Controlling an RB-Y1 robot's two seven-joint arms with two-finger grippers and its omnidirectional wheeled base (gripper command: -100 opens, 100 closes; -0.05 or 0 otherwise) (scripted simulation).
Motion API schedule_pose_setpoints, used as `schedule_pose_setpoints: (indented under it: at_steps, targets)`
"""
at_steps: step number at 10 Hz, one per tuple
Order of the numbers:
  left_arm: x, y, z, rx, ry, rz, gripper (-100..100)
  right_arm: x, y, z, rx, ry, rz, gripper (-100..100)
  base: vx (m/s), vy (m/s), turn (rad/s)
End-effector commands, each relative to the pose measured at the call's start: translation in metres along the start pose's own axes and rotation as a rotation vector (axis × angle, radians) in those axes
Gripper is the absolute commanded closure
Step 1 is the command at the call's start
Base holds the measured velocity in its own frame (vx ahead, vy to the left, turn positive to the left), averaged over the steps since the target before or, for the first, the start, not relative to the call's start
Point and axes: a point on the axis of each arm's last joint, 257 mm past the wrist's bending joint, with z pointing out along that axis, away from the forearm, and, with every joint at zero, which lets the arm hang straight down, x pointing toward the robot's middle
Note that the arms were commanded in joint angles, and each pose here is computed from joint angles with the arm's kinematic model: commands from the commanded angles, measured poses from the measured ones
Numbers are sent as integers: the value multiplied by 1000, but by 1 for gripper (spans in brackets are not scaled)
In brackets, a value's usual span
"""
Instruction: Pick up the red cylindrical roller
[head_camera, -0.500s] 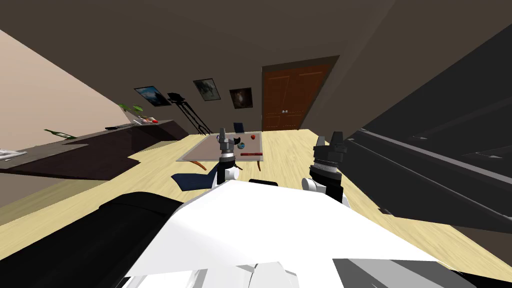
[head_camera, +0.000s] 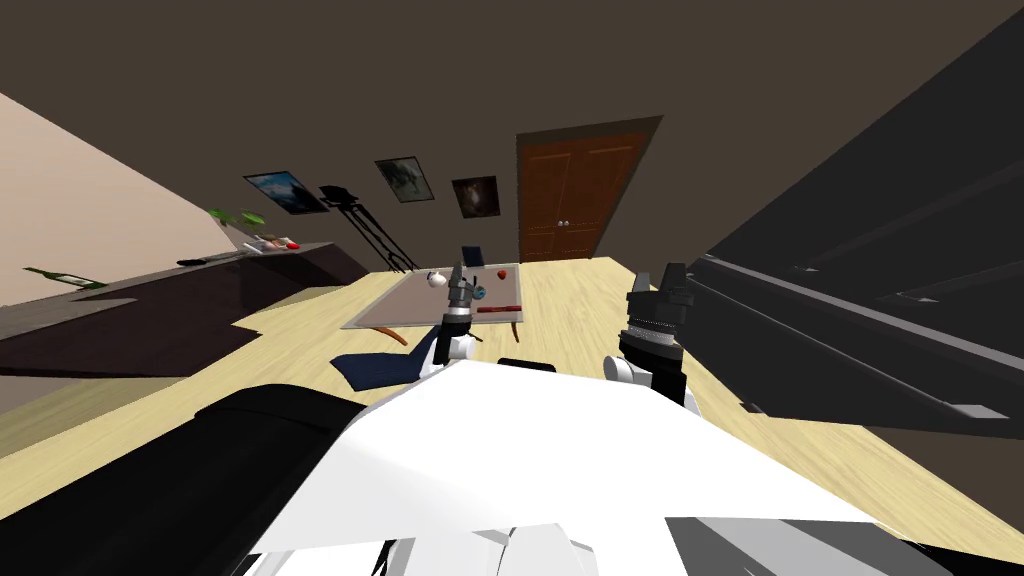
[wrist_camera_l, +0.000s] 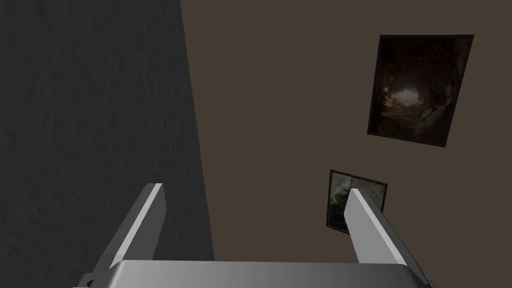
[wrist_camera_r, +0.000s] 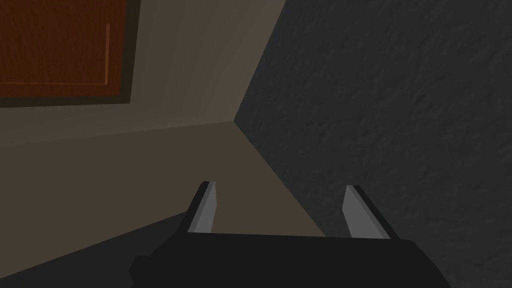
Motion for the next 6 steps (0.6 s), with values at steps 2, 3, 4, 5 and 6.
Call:
schedule_pose_setpoints:
  at_steps: [2, 3, 4, 5, 6]
  targets:
    - [5, 31, -1, -75, 47, -20, -100, 0, 0, 0, 0, 0, 0, 0, 1, -23, -131]
    - [7, 48, -2, -116, 62, -35, -100, 0, 0, 0, 0, 0, 0, 0, 1, -30, -219]
    - [7, 49, -3, -117, 62, -35, -100, 0, 0, 0, 0, 0, 0, 0, -1, -23, -61]
    - [9, 67, -5, -162, 75, -52, -100, 0, 0, 0, 0, 0, 0, 0, 1, -32, -145]
    - [11, 83, -6, -203, 85, -72, -100, 0, 0, 0, 0, 0, 0, 0, 3, -40, -230]
